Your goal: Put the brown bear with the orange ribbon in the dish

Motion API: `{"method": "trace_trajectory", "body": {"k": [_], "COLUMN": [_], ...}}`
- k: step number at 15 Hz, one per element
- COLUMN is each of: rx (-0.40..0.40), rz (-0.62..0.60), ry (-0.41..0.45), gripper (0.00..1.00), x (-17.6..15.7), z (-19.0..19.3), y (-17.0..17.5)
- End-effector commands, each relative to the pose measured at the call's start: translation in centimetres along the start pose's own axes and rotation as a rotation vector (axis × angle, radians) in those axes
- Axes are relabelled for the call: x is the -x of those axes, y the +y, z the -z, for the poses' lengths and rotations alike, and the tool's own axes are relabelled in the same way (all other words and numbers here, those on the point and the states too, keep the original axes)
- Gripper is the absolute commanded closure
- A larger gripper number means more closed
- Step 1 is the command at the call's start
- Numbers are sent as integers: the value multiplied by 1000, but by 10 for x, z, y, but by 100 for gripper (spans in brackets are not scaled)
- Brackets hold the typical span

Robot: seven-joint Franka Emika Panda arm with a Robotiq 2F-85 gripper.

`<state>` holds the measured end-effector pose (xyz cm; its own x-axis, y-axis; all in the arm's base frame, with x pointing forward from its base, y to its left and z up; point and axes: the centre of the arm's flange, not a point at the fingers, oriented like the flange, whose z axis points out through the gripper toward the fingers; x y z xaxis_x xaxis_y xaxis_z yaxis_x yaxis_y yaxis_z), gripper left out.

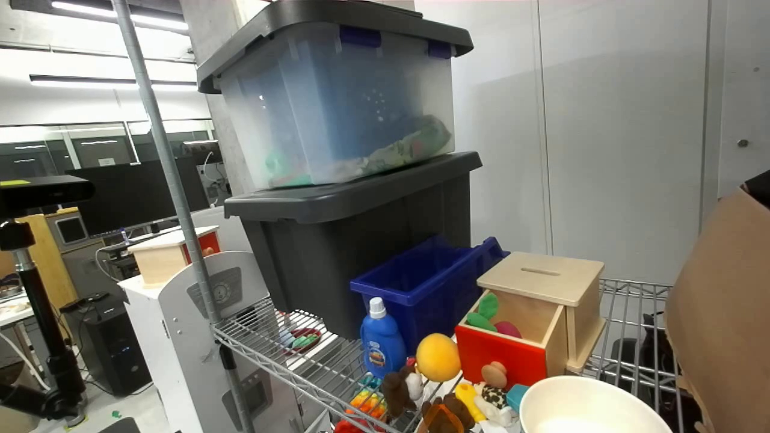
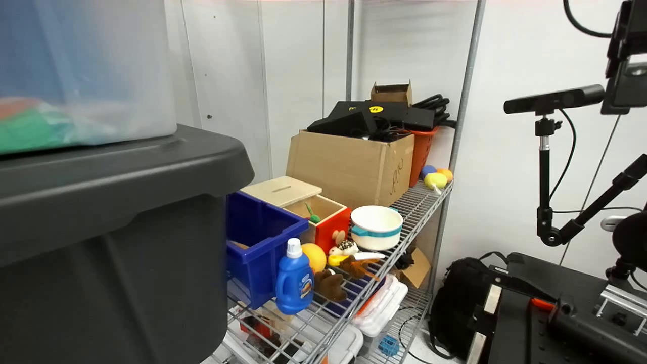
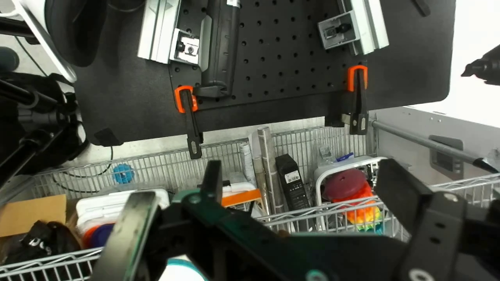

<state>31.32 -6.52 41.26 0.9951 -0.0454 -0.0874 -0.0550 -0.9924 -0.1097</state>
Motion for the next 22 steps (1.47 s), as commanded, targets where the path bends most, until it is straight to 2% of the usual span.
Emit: {"method": "trace_trajectory", "body": {"k": [1,11,16,22], "rx": [31,124,153,238], "rz": [4,78,113,140], "ry": [-40,-120,-143,-151], "gripper": [0,0,0,0], "x": [-18,-95,-122,-148], "z": [14,7,-3,-17], "y": [10,-10,-7,3]}}
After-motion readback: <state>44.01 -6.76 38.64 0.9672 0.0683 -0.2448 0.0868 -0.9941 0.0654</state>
